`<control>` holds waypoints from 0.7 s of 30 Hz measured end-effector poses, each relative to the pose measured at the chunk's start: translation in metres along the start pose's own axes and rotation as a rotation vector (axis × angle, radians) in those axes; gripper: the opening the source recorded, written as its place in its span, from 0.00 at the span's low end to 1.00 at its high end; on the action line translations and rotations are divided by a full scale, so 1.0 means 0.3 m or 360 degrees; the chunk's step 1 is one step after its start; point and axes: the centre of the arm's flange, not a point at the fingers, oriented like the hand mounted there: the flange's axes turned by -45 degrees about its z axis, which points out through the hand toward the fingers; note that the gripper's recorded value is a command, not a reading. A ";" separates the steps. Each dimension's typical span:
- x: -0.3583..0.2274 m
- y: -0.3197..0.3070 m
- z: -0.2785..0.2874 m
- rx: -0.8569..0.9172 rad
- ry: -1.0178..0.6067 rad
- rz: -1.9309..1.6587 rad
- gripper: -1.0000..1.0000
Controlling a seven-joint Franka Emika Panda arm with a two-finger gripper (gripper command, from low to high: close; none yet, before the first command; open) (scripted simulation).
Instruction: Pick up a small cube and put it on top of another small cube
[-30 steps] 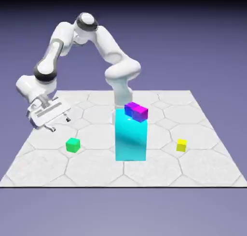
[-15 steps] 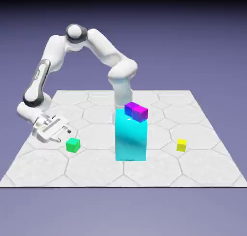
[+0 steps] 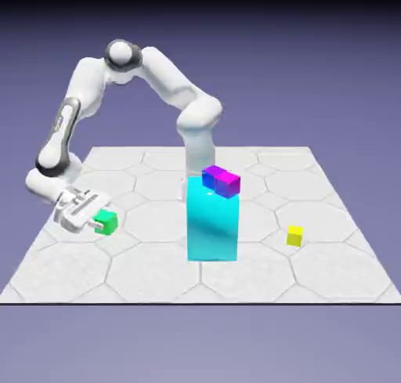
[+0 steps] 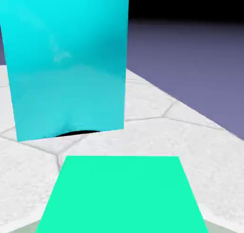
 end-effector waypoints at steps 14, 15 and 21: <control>0.848 0.483 0.797 0.1554 0.0136 -0.0763 0.00; 0.886 0.479 0.841 0.1666 0.0143 -0.0794 0.00; 1.101 0.425 1.080 0.2321 0.0142 -0.0958 0.00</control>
